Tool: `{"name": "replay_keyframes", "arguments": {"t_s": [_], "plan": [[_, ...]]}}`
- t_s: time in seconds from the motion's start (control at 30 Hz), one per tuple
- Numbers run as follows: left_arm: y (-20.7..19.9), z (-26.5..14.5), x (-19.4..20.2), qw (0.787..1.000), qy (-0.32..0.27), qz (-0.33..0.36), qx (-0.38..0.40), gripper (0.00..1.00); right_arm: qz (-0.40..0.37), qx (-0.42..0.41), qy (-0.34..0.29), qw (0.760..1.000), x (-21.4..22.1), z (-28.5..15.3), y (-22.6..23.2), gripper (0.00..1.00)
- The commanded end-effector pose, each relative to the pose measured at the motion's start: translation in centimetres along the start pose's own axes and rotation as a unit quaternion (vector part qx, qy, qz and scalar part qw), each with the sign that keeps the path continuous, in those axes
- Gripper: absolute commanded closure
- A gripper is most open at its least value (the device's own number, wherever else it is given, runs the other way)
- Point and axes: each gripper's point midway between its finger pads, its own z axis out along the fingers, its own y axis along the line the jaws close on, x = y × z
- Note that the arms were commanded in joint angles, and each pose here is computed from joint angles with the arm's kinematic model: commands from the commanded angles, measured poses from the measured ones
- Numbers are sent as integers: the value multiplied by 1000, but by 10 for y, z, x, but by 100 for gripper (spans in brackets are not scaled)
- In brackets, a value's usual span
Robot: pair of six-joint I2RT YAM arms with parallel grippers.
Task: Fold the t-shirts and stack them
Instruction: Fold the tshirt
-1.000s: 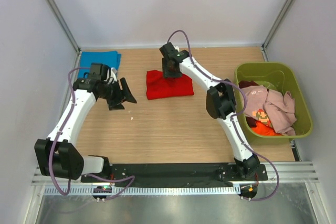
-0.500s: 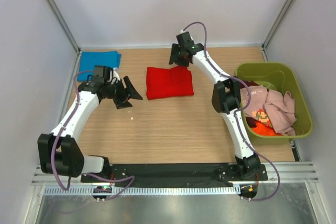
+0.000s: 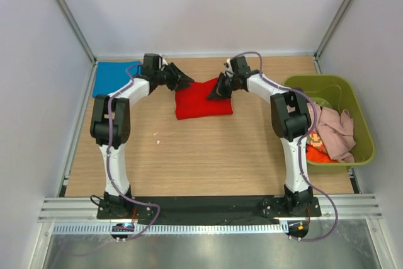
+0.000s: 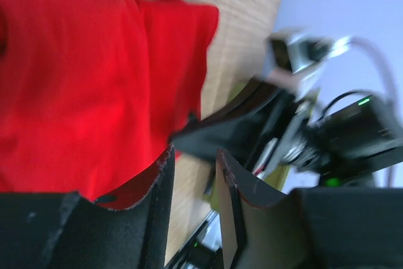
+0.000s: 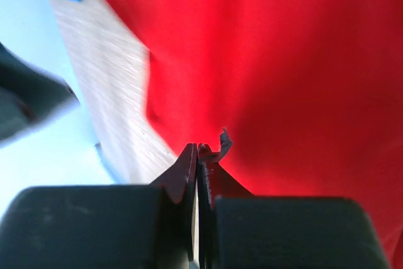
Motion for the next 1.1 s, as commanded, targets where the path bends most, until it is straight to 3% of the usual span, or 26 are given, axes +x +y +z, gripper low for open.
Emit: {"name": "replay_keyframes", "arguments": {"t_s": [0.0,0.1,0.17,0.23,0.27,0.43,0.6,0.77,0.87,0.97,1.07], "plan": [[1,35,-17,998,-5,-43,39,67,61,-71,34,995,12,9,-16,97],[51,64,-37,996,-21,-80,17,70,74,-42,36,996,22,24,-71,98],[99,75,-41,994,-15,-105,-40,71,81,-5,46,996,23,25,-96,98],[103,76,-53,996,-11,-64,-60,72,58,7,49,997,15,19,-96,98],[126,74,-45,991,12,-78,-108,71,50,16,45,998,10,16,-94,97],[101,62,-54,993,29,-10,-111,67,-10,-20,30,999,-12,-25,-21,92],[50,31,-45,994,26,36,-103,53,-18,-56,51,997,3,-37,22,86],[-5,27,6,992,40,85,-81,51,26,-75,95,992,36,-4,-11,85],[-22,29,30,992,31,100,-77,54,44,-67,118,990,58,19,-48,90],[-24,33,40,992,26,95,-73,55,63,-39,149,986,79,38,-82,96],[-17,44,40,994,42,75,-66,56,43,-26,140,989,66,31,-74,96]]}}
